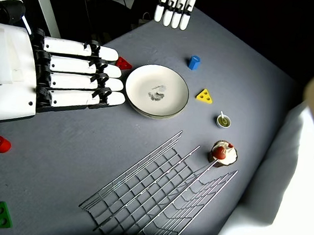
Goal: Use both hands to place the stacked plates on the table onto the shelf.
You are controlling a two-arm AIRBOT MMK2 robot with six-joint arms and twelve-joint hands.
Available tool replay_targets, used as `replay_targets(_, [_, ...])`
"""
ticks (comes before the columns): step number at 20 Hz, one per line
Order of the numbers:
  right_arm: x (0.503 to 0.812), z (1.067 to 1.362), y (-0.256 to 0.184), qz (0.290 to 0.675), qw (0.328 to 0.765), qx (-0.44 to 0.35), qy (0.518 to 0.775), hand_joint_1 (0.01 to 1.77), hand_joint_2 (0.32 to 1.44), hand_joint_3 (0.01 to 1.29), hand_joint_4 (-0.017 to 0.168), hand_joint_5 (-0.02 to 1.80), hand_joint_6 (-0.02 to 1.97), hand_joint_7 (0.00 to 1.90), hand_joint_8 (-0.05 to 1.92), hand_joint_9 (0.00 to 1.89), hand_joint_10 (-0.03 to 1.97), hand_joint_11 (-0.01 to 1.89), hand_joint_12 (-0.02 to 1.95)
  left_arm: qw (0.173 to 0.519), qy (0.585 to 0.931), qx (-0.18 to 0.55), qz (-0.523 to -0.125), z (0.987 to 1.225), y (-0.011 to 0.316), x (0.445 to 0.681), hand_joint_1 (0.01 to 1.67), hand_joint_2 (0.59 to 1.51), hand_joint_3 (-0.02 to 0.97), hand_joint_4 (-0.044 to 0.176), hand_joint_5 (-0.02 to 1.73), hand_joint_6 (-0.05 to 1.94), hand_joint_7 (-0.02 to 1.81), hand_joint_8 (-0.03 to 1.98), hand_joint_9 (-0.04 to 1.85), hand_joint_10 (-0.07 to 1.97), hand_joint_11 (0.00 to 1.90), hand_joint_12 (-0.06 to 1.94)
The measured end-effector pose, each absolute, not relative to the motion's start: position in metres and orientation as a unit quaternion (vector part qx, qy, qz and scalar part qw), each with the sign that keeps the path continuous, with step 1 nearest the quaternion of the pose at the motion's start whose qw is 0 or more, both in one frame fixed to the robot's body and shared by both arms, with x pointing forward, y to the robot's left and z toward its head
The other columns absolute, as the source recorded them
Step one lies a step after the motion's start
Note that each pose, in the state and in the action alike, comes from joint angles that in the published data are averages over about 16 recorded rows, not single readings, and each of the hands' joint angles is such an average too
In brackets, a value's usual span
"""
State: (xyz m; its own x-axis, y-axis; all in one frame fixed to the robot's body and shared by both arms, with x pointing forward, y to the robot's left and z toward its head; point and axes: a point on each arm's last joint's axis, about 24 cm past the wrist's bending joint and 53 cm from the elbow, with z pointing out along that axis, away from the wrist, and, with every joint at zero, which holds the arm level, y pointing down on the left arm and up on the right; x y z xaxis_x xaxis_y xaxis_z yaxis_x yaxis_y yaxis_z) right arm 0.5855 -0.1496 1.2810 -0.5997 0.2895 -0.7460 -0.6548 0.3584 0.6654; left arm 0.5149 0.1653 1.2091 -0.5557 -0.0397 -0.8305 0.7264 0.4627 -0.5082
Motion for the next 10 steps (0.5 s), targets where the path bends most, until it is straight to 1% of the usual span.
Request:
replay_targets(6, [0.5839,1.2783,-0.1493,0.549,0.43,-0.132,0.704,0.03,0.87,0.02,0.003,0.14,0.02,0.19,0.0,0.18,0.0,0.17,0.03,0.407,0.744,0.252,-0.466,1.2092,0.1666,0.5093,0.08,0.92,0.015,-0.003,0.13,0.01,0.17,0.02,0.16,0.0,0.15,0.05])
replay_targets(10, [0.583,1.2764,-0.1497,0.549,0.431,-0.131,0.704,0.03,0.88,0.02,0.003,0.17,0.02,0.21,0.0,0.21,0.0,0.19,0.03,0.399,0.744,0.27,-0.463,1.2028,0.1638,0.5061,0.09,0.927,0.015,-0.003,0.13,0.01,0.16,0.02,0.15,0.0,0.15,0.05])
